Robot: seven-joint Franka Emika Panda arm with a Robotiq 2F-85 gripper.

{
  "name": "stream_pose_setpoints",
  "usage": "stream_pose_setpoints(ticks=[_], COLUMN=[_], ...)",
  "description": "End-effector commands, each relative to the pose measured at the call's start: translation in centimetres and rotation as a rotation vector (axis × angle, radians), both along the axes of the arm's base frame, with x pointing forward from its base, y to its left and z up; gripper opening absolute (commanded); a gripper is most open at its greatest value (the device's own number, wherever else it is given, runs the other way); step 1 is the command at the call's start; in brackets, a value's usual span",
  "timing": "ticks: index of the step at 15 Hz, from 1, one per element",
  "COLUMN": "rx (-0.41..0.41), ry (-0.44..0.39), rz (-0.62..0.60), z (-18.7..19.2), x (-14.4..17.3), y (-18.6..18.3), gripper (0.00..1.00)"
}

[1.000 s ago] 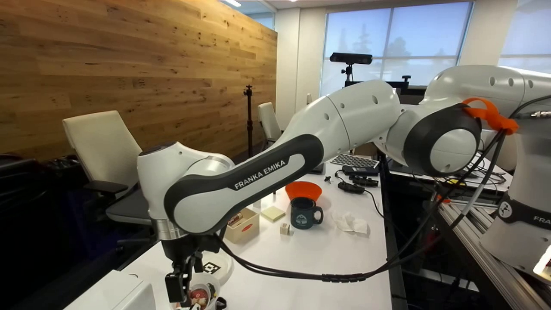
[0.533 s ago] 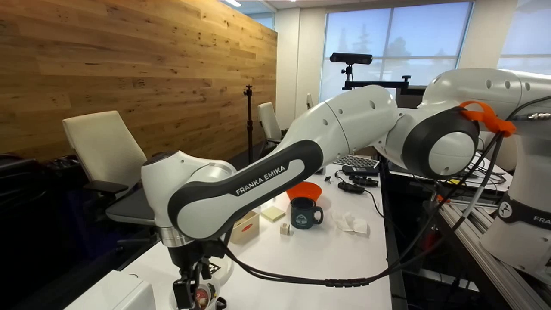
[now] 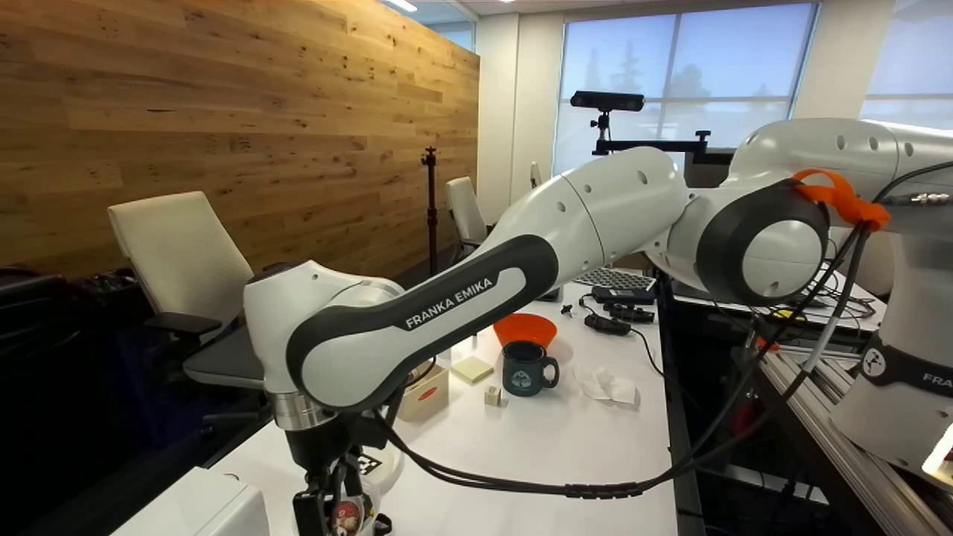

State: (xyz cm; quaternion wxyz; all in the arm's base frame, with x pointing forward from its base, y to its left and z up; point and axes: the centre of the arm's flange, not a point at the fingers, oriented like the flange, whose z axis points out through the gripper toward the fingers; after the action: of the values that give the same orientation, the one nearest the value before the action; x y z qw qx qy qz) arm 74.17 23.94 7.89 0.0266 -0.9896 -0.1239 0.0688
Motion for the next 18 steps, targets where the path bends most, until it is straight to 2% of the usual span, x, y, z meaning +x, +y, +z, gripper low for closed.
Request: stream_pose_setpoints(ticks=[1,2,4,6,9,12,13,14,15,16,18], rx=[0.071,0.081,0.087,0.093,0.098,0.096,0.1,0.101,0.102,0.103,0.099], ry=[0.003,-0.005,-0.019,-0.025,-0.029,-0.026,-0.027,-0.026,-0.021,-0.015,-0.007], rz=[0.025,0.031,0.039,0.041,0.042,0.037,0.033,0.03,0.026,0.02,0.023], z=[1.2,1.7,2.5,2.9,3.0,2.3,2.2,2.0,1.7,1.5,1.2], x=[1.8,1.9,2.1,2.3,2.6,3.6,3.9,4.0,4.1,4.2,4.2], y=[1.0,1.2,1.4,1.5,1.3,0.3,-0.2,-0.6,-1.2,-1.6,-2.0], gripper=[0.89,0.75,0.71,0.51,0.31,0.29,0.49,0.43,0.5,0.49,0.54])
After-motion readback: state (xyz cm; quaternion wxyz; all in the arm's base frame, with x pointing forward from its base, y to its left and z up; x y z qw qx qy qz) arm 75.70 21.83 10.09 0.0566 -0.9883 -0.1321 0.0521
